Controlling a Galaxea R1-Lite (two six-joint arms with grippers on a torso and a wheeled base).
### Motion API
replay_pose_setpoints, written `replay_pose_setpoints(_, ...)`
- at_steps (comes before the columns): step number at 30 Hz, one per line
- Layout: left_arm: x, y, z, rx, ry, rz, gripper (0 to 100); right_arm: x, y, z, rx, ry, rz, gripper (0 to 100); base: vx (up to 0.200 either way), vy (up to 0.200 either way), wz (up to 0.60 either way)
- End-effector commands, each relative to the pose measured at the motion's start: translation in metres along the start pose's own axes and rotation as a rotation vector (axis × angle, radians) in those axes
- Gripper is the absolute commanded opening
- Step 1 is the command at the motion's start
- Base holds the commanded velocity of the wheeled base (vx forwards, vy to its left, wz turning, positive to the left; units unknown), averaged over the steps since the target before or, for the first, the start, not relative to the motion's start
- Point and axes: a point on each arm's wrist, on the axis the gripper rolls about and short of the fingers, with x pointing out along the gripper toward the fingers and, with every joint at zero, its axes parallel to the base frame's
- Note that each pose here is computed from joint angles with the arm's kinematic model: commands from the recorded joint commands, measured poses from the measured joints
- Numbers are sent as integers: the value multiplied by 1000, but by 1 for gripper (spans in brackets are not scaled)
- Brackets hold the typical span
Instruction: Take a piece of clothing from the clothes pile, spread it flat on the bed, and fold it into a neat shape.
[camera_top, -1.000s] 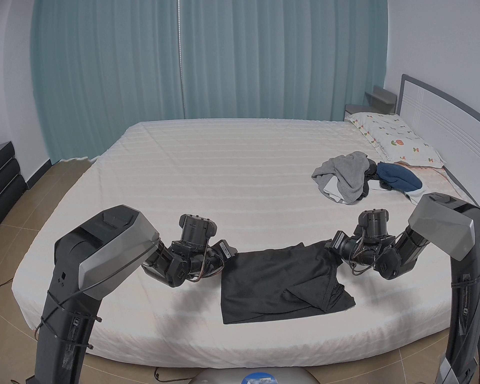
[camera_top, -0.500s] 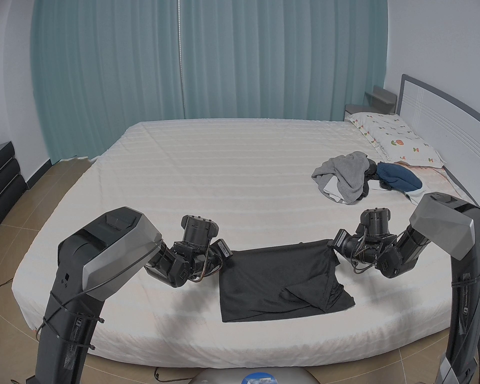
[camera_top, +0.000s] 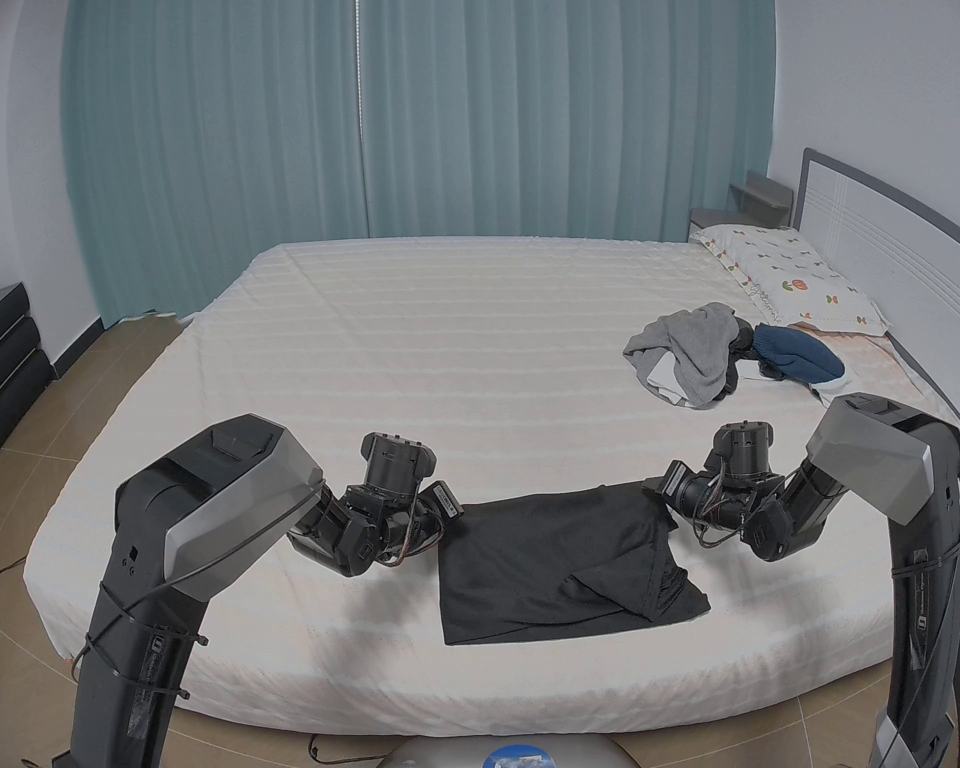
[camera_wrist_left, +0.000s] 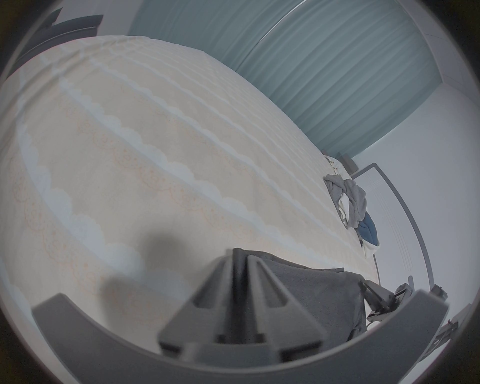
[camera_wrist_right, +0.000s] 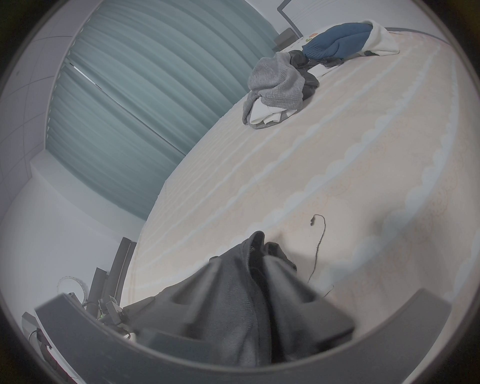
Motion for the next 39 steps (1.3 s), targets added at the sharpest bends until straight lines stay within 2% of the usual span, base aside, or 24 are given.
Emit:
replay_pose_setpoints(1, -2, 0, 0, 0, 2, 0, 100, 0, 0, -1, 0, 0, 3, 100, 0, 0, 0)
replay_pose_setpoints(5, -4, 0, 2, -10, -3, -4, 100, -19, 10, 9, -3, -33, 30, 100, 0, 0, 0)
replay_pose_setpoints(10, -28, -9, 11, -110, -14, -21, 100, -51, 39, 27, -13, -55, 112, 100, 0, 0, 0)
replay_pose_setpoints(14, -43, -10, 20, -145, -21, -27, 100, -58, 52, 25, -23, -37, 131, 100, 0, 0, 0)
replay_pose_setpoints(15, -47, -4, 26, -159, -30, -15, 100, -60, 54, 19, -22, -8, 114, 100, 0, 0, 0)
replay_pose_setpoints(17, -47, -1, 27, -163, -33, -9, 100, -63, 53, 17, -23, 8, 105, 100, 0, 0, 0)
replay_pose_setpoints(20, -48, 8, 32, -178, -27, 1, 100, -83, 31, -17, -56, 140, 50, 100, 0, 0, 0)
replay_pose_setpoints(21, -48, 8, 32, -178, -27, 1, 100, -83, 31, -17, -56, 140, 50, 100, 0, 0, 0)
replay_pose_setpoints(22, -50, 6, 33, -179, -7, -17, 100, -96, 25, -28, -111, 188, 83, 100, 0, 0, 0)
replay_pose_setpoints(24, -52, 8, 36, -184, 8, -27, 100, -110, 16, -42, -146, 253, 140, 100, 0, 0, 0)
replay_pose_setpoints(30, -52, 16, 44, -199, 13, -29, 100, -125, 6, -67, -172, 322, 162, 100, 0, 0, 0)
replay_pose_setpoints(39, -50, 17, 43, -198, 19, -27, 100, -121, 5, -80, -211, 366, 166, 100, 0, 0, 0)
